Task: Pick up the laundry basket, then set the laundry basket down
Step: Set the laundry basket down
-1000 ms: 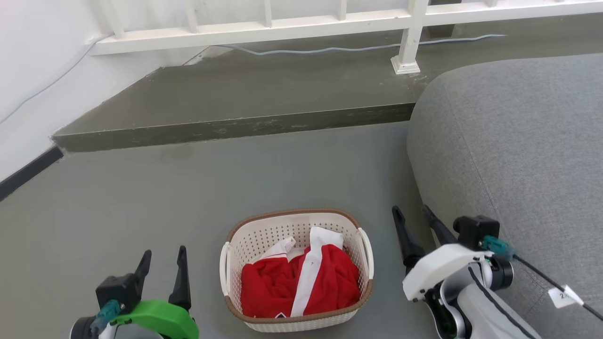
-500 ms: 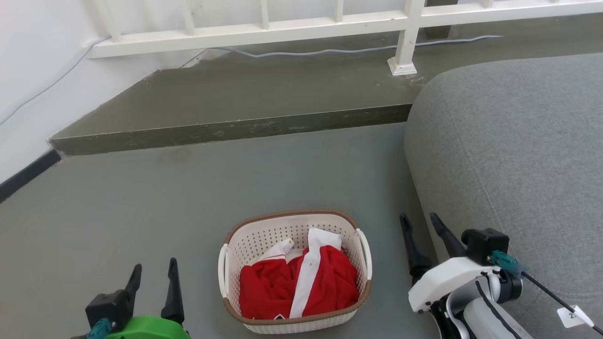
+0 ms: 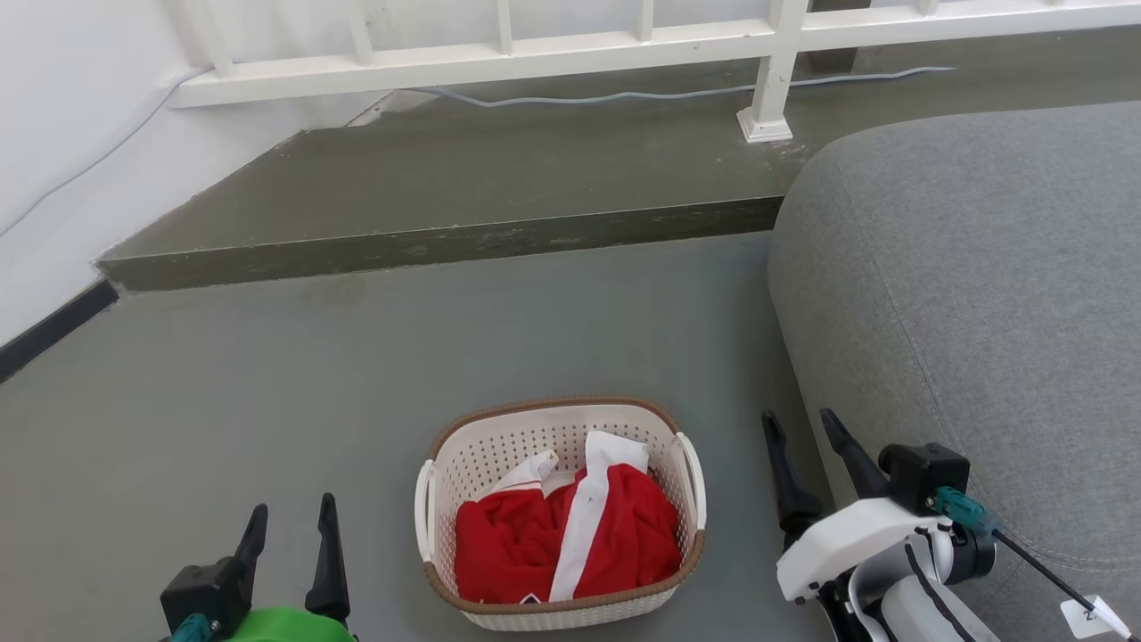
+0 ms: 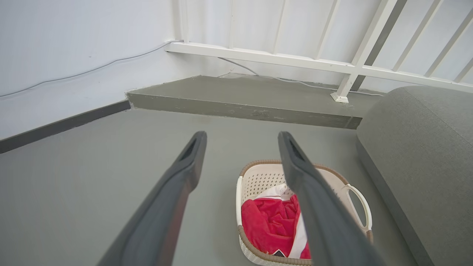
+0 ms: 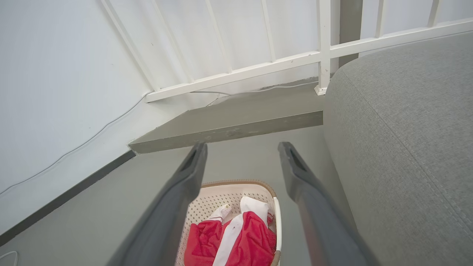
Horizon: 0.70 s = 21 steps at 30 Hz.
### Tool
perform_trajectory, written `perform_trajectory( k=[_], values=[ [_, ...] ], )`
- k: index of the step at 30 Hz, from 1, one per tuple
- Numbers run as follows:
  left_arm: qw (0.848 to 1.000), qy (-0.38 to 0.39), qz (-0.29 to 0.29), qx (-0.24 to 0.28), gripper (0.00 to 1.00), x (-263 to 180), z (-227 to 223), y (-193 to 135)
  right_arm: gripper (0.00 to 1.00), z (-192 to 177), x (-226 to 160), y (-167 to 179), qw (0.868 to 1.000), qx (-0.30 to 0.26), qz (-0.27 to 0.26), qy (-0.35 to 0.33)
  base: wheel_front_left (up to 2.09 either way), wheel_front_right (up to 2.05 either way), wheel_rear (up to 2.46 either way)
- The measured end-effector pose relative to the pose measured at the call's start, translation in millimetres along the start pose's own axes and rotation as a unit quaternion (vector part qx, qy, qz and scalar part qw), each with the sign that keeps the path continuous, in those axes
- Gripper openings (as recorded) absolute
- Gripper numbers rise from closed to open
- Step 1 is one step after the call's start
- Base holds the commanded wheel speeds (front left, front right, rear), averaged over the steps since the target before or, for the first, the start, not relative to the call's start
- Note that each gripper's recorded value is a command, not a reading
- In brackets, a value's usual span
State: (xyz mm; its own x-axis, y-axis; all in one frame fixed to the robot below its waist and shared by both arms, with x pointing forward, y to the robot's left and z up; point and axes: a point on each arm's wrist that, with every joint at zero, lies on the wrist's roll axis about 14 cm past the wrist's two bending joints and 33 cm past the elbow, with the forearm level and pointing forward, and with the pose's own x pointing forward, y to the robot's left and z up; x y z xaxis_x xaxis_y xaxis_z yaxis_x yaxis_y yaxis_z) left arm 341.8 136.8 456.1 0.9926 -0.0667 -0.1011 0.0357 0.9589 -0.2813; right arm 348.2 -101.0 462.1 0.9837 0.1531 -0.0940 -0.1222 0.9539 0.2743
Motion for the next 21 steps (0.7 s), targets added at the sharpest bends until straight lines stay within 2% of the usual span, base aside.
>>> perform_trajectory(
  k=[21],
  values=[
    [1.000,-0.006,0.007,0.004,1.00,-4.4,3.2,4.3,1.00,0.6,-2.4,1.6,1.000,0.000,-0.001,-0.004,0.00,0.00,0.00]
  ],
)
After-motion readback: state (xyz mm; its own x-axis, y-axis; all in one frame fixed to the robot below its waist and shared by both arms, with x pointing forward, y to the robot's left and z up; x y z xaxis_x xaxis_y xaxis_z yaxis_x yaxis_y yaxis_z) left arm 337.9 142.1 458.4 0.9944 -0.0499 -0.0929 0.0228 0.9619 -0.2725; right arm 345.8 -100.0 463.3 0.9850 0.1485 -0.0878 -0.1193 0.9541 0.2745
